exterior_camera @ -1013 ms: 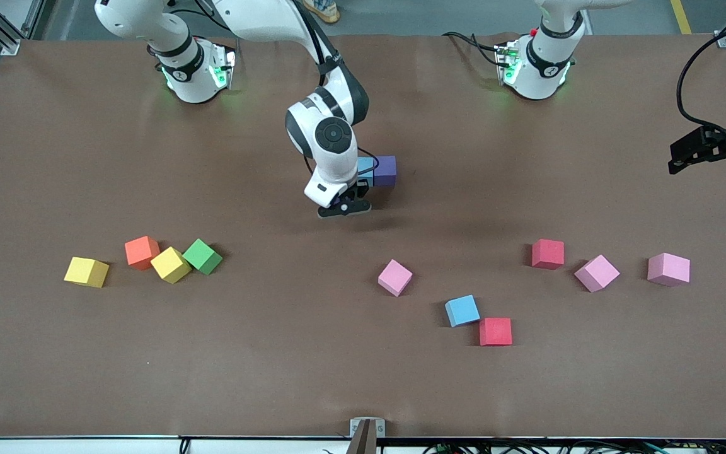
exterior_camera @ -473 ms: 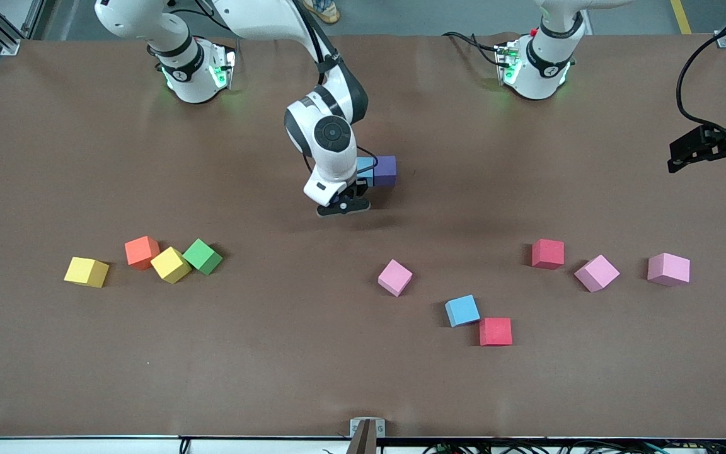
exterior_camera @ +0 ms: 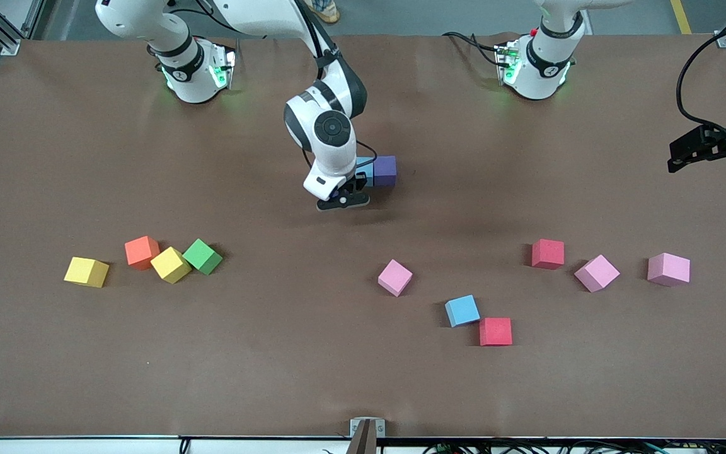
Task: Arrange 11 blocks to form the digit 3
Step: 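Carry the purple cube and set it below the row's blue end, then reach and grasp the green cube with the right gripper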
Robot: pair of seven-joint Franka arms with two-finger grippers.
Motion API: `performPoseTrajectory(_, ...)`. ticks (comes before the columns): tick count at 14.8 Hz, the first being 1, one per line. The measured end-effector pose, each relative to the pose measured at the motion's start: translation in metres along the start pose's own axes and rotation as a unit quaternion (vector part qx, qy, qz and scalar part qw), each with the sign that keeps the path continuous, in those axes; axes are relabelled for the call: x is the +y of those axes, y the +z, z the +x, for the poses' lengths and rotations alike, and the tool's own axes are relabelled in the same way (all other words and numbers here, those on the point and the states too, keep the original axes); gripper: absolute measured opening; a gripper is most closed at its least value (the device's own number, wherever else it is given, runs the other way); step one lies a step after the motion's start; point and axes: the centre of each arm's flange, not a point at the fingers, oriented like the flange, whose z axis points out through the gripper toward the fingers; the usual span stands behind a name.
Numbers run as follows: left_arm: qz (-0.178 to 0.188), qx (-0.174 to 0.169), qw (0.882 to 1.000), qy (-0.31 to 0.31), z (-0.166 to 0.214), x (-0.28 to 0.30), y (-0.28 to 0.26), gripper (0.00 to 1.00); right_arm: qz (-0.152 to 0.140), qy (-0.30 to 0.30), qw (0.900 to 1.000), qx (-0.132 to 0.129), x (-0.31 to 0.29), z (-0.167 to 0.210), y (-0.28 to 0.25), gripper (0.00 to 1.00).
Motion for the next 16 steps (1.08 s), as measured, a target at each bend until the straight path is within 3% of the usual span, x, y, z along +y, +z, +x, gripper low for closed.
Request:
performPoseTrajectory(3, 0.0, 0.0, 1.0, 0.0, 0.0, 0.0, 0.0, 1.0, 0.0, -0.001, 1.0, -0.001, 0.0, -0.002, 0.0, 0.51)
performPoseTrajectory(5, 0.0, 0.0, 1.0, 0.0, 0.0, 0.0, 0.0, 1.0, 0.0, 0.001, 1.0, 0.0, 0.001, -0.001, 0.0, 0.6)
performPoseTrajectory(6, 0.0, 0.0, 1.0, 0.0, 0.0, 0.0, 0.0, 1.0, 0.001, 0.005, 1.0, 0.004, 0.003, 0.004, -0.005, 0.74)
performPoseTrajectory(9, 0.0, 0.0, 1.0, 0.0, 0.0, 0.0, 0.0, 1.0, -0.001, 0.026, 1.0, 0.011, 0.019, 0.035, -0.041, 0.99)
performPoseTrajectory(13, 0.0, 0.0, 1.0, 0.002, 0.0, 0.002, 0.0, 1.0, -0.006, 0.045, 0.999, -0.006, 0.058, 0.07, -0.098, 1.0)
performPoseTrajectory(16, 0.0, 0.0, 1.0, 0.014, 0.002, 0.016, 0.001, 1.0, -0.011, 0.035, 0.999, -0.006, 0.133, 0.102, -0.124, 1.0)
